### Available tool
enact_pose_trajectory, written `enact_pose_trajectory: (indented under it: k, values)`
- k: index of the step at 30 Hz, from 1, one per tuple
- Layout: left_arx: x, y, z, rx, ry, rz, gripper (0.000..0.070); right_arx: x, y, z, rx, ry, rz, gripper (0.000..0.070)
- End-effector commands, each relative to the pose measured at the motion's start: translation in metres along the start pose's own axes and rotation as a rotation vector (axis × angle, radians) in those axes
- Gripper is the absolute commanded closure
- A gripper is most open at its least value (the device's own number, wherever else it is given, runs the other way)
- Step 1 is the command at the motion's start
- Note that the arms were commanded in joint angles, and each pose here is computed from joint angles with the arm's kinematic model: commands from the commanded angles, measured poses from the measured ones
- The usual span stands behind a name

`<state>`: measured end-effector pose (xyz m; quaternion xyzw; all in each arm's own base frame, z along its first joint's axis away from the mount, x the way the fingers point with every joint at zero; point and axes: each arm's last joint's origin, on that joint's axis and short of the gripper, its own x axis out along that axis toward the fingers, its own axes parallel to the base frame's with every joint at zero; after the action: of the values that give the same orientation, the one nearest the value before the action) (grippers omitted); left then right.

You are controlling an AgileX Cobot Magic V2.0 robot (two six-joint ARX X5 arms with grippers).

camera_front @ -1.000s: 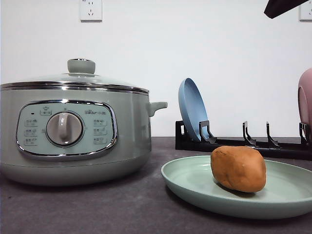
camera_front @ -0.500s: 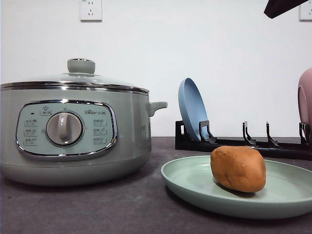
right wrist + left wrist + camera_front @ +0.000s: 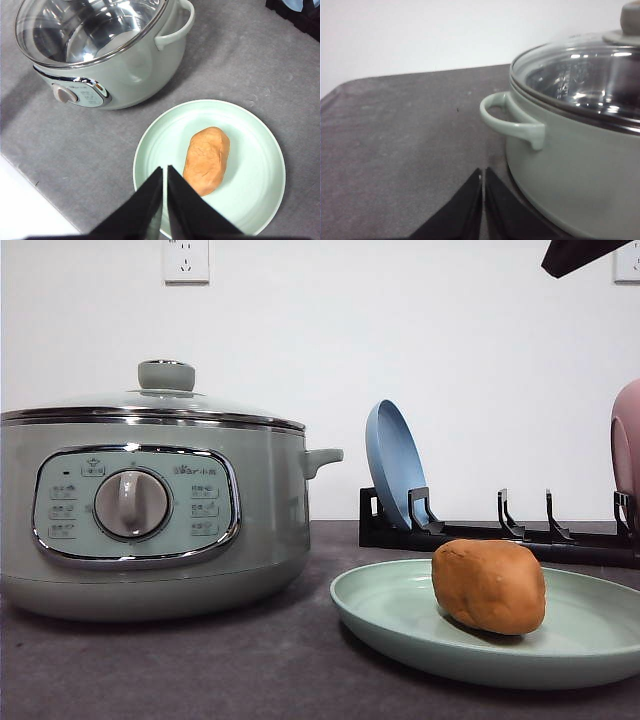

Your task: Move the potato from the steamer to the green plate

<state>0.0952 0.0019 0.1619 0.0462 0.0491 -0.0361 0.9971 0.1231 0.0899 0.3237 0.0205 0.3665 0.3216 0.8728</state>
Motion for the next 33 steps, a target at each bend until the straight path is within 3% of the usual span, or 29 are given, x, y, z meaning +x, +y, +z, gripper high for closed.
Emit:
enact_pose_trajectory:
  k: [1,7,33]
  values:
    - [0.0011,0.0002,-0.0035,-0.009,0.001,0.007,0.07,-0.0026,0.0028,0.005,-0.018,-0.021,0.011,0.07]
    - [0.0015,-0.0007,-0.0121,-0.02,0.072,-0.001,0.07,-0.0026,0.0028,0.005,-0.018,-0.021,0.011,0.07]
    - [0.0015,-0.0007,-0.0119,-0.026,0.07,-0.001,0.07,-0.0026,0.0028,0.005,-0.018,-0.021,0.011,0.07]
